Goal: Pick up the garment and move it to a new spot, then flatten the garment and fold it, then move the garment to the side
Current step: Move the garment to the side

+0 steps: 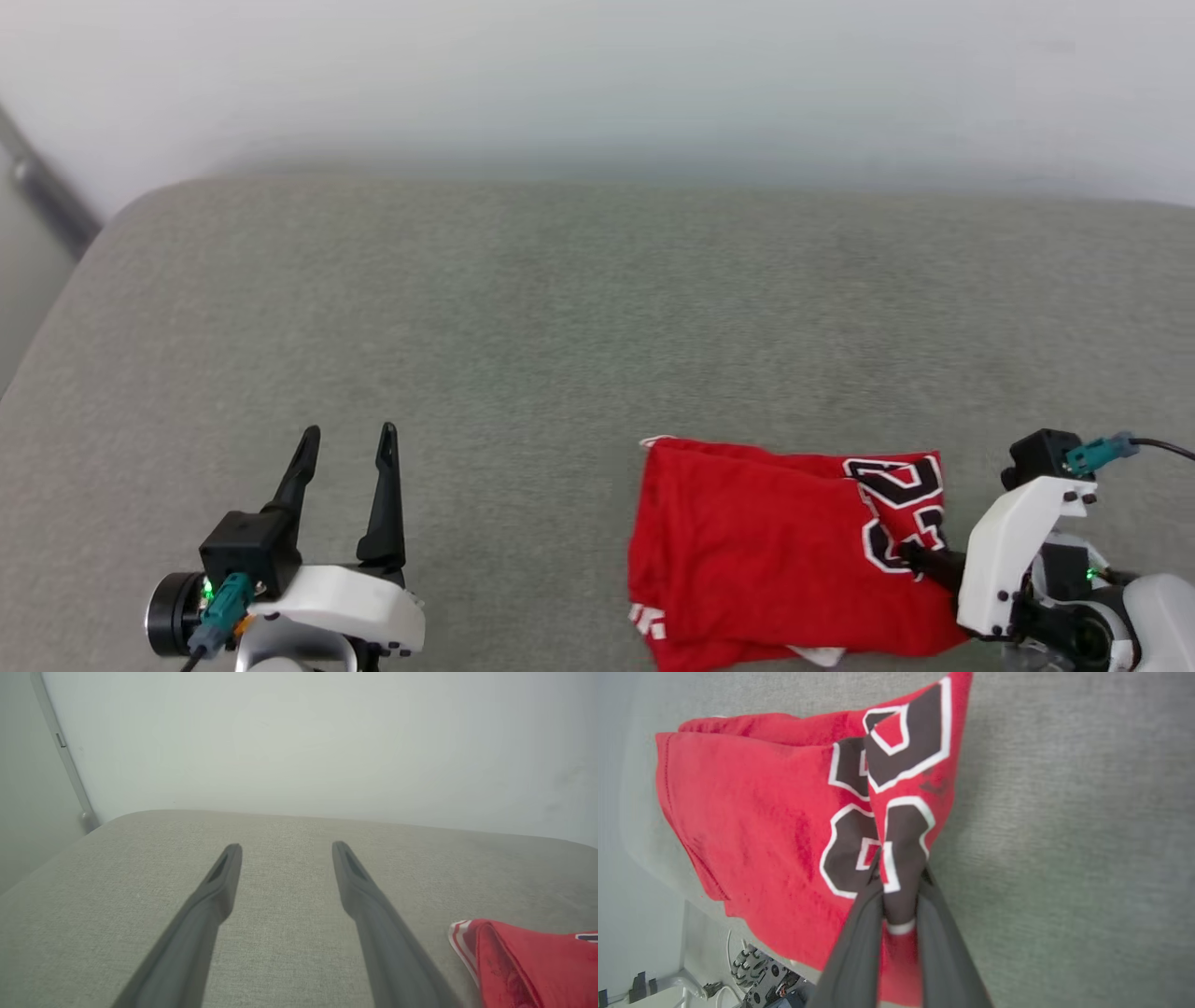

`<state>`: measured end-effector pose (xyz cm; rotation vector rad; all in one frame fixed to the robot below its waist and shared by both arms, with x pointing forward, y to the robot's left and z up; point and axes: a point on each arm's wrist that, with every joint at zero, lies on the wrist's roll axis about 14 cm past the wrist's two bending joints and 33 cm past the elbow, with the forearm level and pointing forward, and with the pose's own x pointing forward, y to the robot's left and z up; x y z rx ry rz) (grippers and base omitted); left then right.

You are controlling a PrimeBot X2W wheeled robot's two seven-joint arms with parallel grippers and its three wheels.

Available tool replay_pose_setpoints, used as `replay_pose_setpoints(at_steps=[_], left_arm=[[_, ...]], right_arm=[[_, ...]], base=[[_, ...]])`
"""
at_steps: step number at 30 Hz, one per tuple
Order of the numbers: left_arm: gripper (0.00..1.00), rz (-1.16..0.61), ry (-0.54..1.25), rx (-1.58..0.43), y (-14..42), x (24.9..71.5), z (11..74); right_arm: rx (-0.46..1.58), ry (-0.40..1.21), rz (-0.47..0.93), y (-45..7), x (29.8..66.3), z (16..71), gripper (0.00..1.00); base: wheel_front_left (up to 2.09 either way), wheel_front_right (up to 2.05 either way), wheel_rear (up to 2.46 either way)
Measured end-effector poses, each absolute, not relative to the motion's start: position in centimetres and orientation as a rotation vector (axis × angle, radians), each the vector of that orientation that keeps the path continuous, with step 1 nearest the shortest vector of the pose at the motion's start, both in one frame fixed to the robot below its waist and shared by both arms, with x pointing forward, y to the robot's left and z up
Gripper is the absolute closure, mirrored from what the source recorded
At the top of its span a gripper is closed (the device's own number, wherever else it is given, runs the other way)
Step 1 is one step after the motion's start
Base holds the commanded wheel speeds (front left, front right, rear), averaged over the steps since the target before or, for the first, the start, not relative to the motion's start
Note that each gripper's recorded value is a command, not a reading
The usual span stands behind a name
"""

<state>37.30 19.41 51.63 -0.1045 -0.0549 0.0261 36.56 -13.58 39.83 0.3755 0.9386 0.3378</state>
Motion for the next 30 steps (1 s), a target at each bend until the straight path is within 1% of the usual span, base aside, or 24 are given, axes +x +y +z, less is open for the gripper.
replay_pose_setpoints(at_steps=[7,13,18,23,25,28,30], left_arm=[[0.00,-0.112,-0.066,-0.128,14.8,38.7,52.2],[0.00,-0.264,-0.089,-0.151,9.5,41.2,53.1],[0.00,-0.365,-0.093,-0.156,6.2,44.0,52.8],[0.00,-0.441,-0.094,-0.156,4.0,46.9,52.1],[0.00,-0.451,-0.093,-0.150,3.8,48.0,51.5],[0.00,-0.464,-0.068,-0.155,3.4,49.4,50.0],[0.00,-0.463,-0.050,-0.156,3.5,50.1,49.0]], right_arm=[[0.195,0.875,0.118,-21.6,35.8,40.5,1.00],[0.174,0.804,-0.033,-26.9,36.2,42.6,1.00],[0.146,0.791,-0.193,-32.6,36.7,42.4,1.00],[0.096,0.731,-0.355,-38.7,38.3,43.4,1.00],[0.070,0.684,-0.413,-40.9,39.3,44.2,1.00],[0.043,0.633,-0.487,-43.5,40.7,45.1,1.00],[0.028,0.631,-0.531,-44.9,41.1,44.8,1.00]], base=[[0.00,0.00,0.00],[0.00,0.00,0.00],[0.00,0.00,0.00],[0.00,0.00,0.00],[0.00,0.00,0.00],[0.00,0.00,0.00],[0.00,0.00,0.00]])
